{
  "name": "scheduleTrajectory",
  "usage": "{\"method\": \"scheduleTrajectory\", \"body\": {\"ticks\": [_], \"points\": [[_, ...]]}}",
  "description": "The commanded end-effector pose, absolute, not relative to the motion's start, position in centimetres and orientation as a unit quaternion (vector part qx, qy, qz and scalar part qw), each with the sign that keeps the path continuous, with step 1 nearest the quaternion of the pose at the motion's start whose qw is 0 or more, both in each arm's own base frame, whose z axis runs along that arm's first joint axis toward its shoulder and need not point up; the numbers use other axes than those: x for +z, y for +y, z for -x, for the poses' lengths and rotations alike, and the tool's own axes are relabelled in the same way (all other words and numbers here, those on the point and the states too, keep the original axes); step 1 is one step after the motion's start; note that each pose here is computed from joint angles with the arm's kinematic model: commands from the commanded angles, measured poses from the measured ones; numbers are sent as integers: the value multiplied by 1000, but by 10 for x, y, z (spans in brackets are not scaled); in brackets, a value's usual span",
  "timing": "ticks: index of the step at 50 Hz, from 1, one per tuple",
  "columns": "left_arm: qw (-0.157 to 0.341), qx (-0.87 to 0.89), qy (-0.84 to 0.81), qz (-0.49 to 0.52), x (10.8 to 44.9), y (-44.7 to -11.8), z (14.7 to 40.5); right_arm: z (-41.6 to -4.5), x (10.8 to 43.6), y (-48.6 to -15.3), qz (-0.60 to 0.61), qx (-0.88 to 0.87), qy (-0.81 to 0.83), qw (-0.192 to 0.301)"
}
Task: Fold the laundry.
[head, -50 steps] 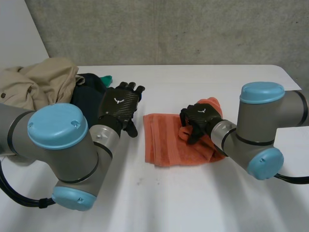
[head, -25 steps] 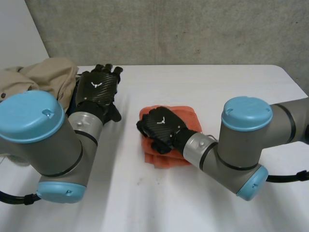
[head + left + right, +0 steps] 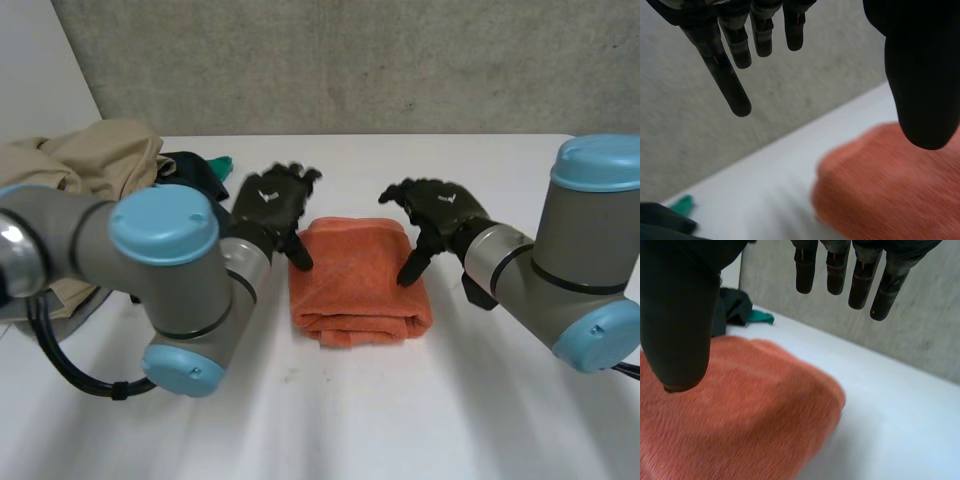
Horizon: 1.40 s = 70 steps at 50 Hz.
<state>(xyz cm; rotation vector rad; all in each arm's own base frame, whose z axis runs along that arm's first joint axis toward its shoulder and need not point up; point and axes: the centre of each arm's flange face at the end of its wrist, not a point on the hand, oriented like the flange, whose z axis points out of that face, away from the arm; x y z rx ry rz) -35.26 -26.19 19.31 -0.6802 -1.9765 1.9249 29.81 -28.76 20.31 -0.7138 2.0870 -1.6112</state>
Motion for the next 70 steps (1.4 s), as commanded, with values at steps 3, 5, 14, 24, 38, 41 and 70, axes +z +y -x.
{"method": "scheduleTrajectory", "body": {"ticks": [3,5,14,24,38,41,70], "points": [[104,578,-764,267,136,-266,353,-307,150,-299,281,-518,782,203],[100,570,-770,269,131,-266,352,-309,142,-302,287,-512,785,199],[86,568,-762,299,127,-265,354,-307,130,-306,322,-511,782,155],[90,607,-732,295,169,-265,353,-280,179,-312,258,-553,776,161],[127,640,-699,293,218,-254,339,-246,129,-295,146,-452,842,257],[128,637,-701,293,216,-253,339,-250,118,-292,154,-433,843,279],[127,626,-710,296,208,-250,336,-295,106,-299,144,-462,826,287]]}}
